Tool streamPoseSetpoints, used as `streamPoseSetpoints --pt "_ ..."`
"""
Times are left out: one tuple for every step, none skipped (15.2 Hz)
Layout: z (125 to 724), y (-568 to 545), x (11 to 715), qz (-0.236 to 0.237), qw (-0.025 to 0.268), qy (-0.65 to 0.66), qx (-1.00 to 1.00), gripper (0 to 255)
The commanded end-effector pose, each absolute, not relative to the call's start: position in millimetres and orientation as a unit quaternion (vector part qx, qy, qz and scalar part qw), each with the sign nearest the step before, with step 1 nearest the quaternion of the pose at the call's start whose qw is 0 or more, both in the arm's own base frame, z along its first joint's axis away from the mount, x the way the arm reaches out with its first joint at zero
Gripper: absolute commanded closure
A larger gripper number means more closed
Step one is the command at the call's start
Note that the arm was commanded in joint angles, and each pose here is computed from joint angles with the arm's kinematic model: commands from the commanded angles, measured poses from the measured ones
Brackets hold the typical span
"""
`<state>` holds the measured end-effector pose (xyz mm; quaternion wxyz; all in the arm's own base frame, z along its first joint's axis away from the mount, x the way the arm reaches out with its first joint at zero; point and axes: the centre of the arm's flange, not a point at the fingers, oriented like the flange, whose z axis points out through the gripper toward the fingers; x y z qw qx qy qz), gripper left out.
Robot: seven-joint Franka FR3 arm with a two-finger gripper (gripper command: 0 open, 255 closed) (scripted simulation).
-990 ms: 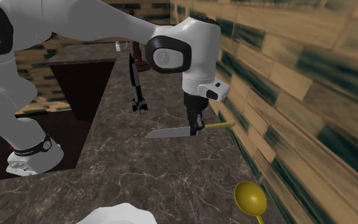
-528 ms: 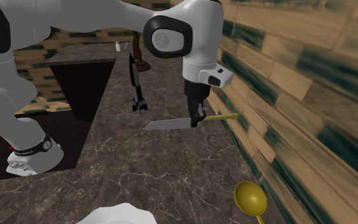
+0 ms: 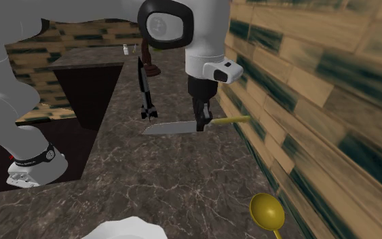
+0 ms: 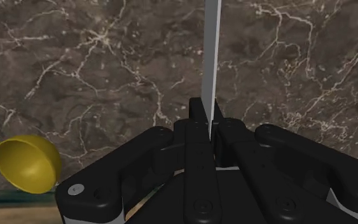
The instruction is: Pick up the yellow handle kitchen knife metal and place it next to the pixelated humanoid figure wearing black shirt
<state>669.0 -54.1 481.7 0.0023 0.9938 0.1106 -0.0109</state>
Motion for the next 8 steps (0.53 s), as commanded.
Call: streamPoseSetpoints --pt "480.7 -69.8 648.2 -0.011 0.002 0.111 0.994 255" --pt "480.7 -77.4 637.3 -0.011 0.002 0.111 0.994 255" --pt "480.7 -84.9 626.5 -0.011 0.002 0.111 0.994 255" --pt "480.7 -92.4 615.6 -0.011 0.002 0.111 0.994 255" --pt "480.7 -99.9 604.8 -0.011 0.002 0.111 0.994 255" --pt "480.7 -107.5 593.9 -0.011 0.002 0.111 0.994 255" --pt "480.7 -115.0 583.1 -0.011 0.002 0.111 0.994 255" --pt "480.7 -122.5 572.3 -0.011 0.002 0.111 0.994 255"
